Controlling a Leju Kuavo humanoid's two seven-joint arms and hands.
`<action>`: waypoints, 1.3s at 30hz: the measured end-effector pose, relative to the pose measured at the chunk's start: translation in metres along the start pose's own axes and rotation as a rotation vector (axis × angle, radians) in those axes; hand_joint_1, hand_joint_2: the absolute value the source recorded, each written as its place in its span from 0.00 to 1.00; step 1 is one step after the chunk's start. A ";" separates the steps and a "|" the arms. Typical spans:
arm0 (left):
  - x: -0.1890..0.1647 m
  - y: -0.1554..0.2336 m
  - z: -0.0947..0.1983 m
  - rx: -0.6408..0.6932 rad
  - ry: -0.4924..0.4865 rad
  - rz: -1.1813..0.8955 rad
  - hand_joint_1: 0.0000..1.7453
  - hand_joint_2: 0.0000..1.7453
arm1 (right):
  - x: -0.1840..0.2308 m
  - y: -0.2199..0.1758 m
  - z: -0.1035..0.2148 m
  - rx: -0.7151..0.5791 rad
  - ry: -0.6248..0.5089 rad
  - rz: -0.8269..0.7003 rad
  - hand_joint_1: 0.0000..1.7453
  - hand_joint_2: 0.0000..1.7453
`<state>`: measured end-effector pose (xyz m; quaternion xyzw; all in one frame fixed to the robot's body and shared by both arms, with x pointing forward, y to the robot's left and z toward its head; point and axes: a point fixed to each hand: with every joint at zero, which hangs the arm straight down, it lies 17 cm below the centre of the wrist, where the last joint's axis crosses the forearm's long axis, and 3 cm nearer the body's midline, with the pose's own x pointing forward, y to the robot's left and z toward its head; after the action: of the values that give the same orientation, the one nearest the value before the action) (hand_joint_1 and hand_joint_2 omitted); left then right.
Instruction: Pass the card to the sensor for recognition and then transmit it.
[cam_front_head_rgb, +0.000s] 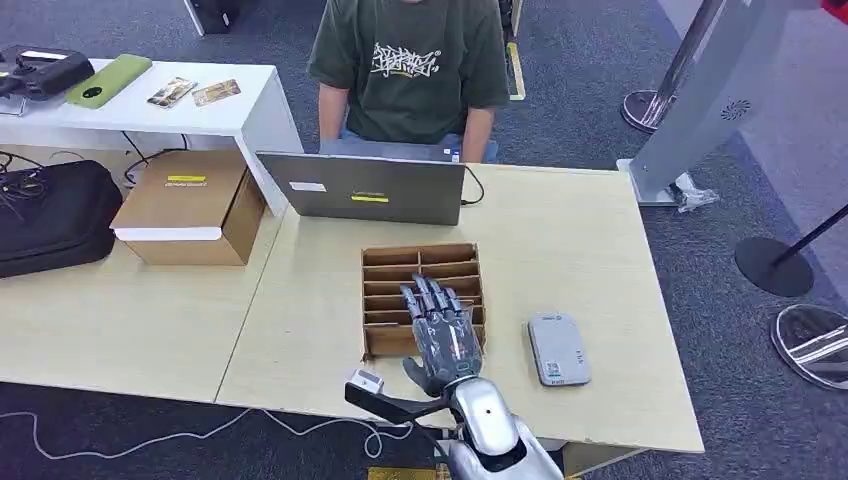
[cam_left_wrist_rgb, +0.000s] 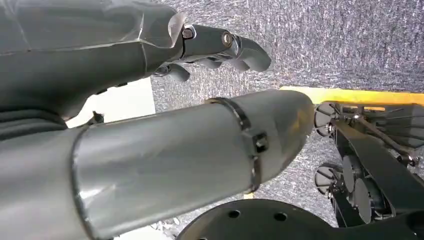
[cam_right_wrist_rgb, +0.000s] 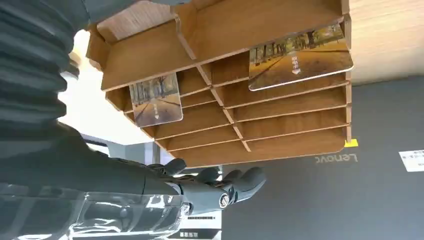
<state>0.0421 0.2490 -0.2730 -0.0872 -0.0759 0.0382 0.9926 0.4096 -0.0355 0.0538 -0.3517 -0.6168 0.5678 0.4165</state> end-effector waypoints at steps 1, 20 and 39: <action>0.000 0.000 0.000 0.000 0.000 0.000 0.00 0.00 | 0.001 0.001 0.001 0.002 0.001 0.006 0.00 1.00; 0.000 -0.004 -0.001 -0.005 0.000 0.001 0.00 0.00 | 0.025 -0.021 -0.006 -0.046 -0.038 -0.009 0.00 1.00; 0.000 -0.010 -0.001 -0.012 0.000 0.012 0.00 0.00 | 0.030 -0.012 -0.012 -0.030 -0.050 -0.047 0.00 1.00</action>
<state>0.0426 0.2394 -0.2723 -0.0937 -0.0755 0.0436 0.9918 0.4089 -0.0054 0.0697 -0.3293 -0.6435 0.5571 0.4089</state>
